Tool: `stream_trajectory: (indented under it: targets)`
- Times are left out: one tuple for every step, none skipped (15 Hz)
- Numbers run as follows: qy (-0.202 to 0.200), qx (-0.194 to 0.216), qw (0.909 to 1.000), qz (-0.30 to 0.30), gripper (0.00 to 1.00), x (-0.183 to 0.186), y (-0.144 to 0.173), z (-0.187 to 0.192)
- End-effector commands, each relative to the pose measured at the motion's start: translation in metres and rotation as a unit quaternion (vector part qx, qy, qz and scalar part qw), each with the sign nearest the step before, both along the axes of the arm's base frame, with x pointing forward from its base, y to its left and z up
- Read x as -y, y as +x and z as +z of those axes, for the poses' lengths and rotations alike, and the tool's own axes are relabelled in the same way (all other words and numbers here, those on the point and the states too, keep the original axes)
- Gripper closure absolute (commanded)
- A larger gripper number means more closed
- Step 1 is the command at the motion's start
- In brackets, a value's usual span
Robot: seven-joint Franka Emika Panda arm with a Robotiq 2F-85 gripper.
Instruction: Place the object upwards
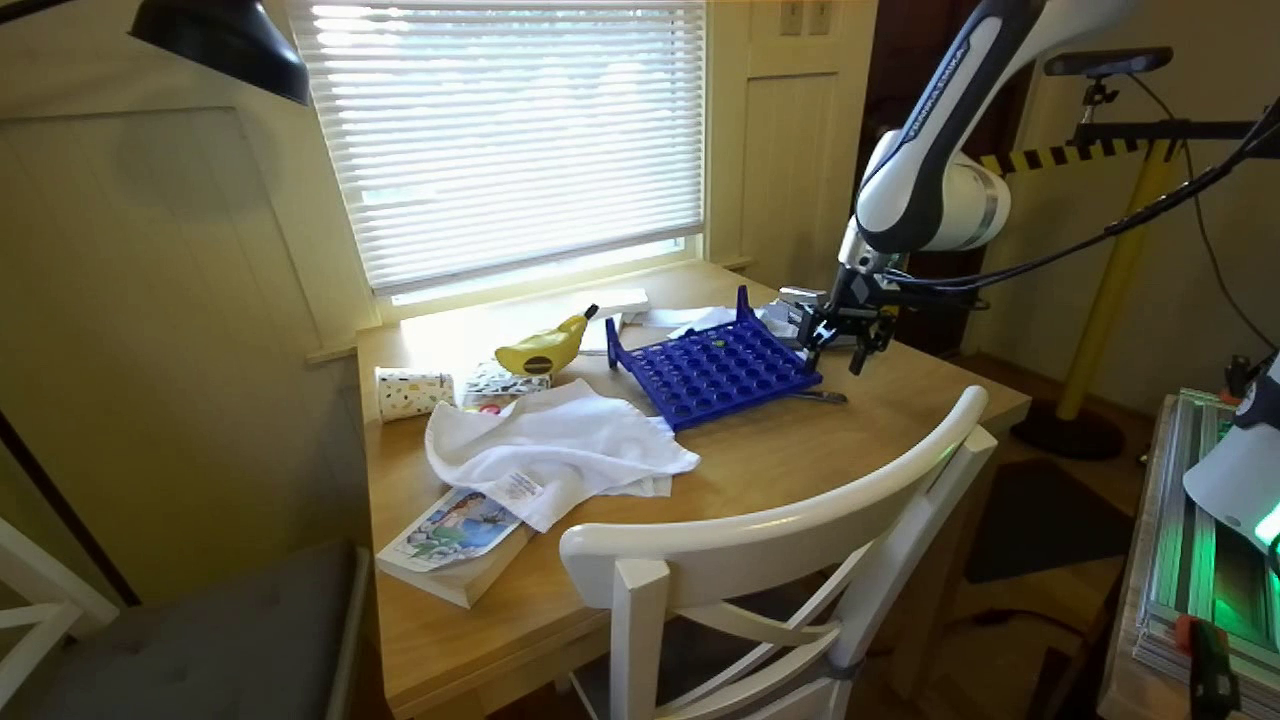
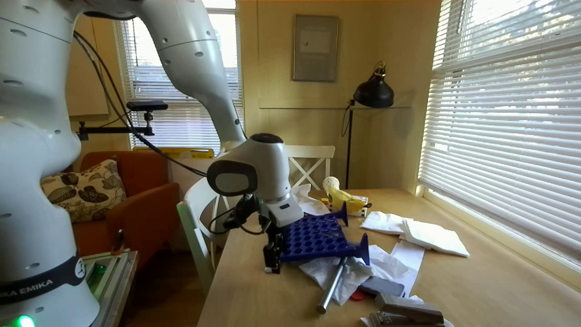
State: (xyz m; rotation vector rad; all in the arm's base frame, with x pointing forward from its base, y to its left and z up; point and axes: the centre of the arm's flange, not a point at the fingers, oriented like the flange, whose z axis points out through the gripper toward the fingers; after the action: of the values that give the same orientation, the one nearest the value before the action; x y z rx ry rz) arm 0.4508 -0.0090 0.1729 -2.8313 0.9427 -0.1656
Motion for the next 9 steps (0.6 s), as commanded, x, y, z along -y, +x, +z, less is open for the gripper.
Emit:
stream_trajectory:
  targets:
    - [-0.001, 0.016, 0.9999, -0.003, 0.2, 0.005, 0.0045, -0.0073]
    - [-0.001, 0.019, 0.9998, -0.003, 0.22, 0.005, 0.0051, -0.0081]
    - [-0.003, 0.019, 0.9998, -0.004, 0.24, 0.0044, 0.0059, -0.0097]
    - [-0.002, 0.018, 0.9998, -0.004, 0.23, 0.004, 0.0069, -0.0118]
    - [-0.001, 0.016, 0.9999, -0.003, 0.24, 0.0037, 0.0069, -0.0135]
    - [-0.001, 0.016, 0.9999, -0.002, 0.23, 0.0031, 0.0063, -0.015]
    - [0.001, 0.016, 0.9999, 0.0, 0.23, 0.0021, 0.0061, -0.0158]
    - [0.001, 0.019, 0.9998, 0.002, 0.22, 0.0007, 0.0075, -0.0149]
    - [0.001, 0.02, 0.9998, 0.004, 0.21, -0.0008, 0.0066, -0.0136]
